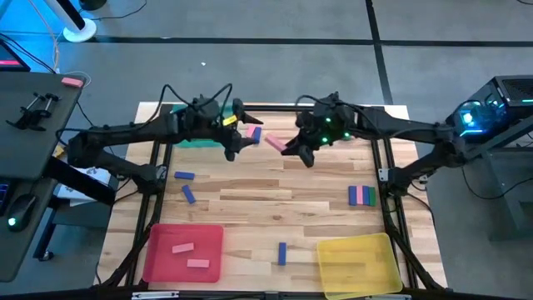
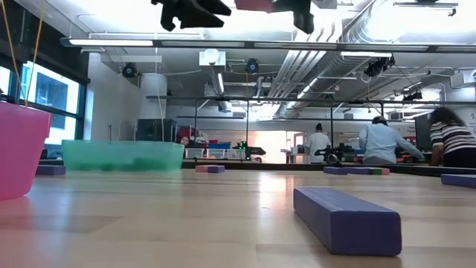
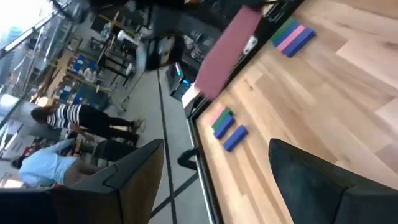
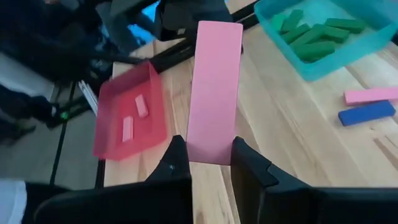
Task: Sort blocks
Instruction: Put the pink block into the pink bin
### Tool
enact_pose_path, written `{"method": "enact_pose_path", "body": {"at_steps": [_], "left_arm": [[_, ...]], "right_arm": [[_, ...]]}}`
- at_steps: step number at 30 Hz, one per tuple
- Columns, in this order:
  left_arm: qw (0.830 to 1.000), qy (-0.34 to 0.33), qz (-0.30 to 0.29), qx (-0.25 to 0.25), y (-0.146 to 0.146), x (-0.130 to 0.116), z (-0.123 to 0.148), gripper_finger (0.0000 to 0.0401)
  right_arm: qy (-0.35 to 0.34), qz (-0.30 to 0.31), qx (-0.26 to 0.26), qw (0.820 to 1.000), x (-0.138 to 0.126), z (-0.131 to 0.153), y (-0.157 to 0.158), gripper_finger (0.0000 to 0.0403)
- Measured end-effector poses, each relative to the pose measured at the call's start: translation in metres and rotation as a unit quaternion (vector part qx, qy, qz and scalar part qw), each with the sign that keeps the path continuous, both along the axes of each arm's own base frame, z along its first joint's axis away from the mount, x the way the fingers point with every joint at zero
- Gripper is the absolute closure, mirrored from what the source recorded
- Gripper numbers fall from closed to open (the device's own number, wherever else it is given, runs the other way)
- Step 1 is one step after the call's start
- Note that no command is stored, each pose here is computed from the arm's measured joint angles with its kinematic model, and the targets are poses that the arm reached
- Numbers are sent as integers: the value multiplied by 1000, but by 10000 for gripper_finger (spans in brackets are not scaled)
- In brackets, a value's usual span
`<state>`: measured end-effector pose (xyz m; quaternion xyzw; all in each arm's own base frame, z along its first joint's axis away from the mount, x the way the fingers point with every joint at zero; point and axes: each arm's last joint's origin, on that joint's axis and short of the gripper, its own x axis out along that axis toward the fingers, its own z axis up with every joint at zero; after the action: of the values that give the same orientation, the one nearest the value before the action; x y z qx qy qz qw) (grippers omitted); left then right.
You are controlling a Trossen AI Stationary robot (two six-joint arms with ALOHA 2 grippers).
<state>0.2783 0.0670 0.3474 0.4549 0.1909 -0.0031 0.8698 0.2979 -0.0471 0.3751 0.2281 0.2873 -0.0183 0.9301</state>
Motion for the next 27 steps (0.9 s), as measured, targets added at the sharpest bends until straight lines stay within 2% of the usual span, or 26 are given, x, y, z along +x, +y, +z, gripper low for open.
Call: {"method": "enact_pose_path", "body": {"at_steps": [6,9,18,21,27], "left_arm": [[1000,-8,-14,-10,-7,5,-1,123],[999,-5,-36,-20,-11,5,-1,123],[996,-9,-85,22,-27,10,-1,125],[995,-5,-92,23,-30,13,-3,143],[995,14,-100,24,-32,23,-15,218]], "right_arm": [[54,31,-7,998,18,-3,-3,369],[46,52,5,998,26,-1,-3,369],[46,67,26,996,34,-2,-4,369],[45,70,39,996,34,-1,-3,369],[44,71,52,995,34,-1,-3,369]]}}
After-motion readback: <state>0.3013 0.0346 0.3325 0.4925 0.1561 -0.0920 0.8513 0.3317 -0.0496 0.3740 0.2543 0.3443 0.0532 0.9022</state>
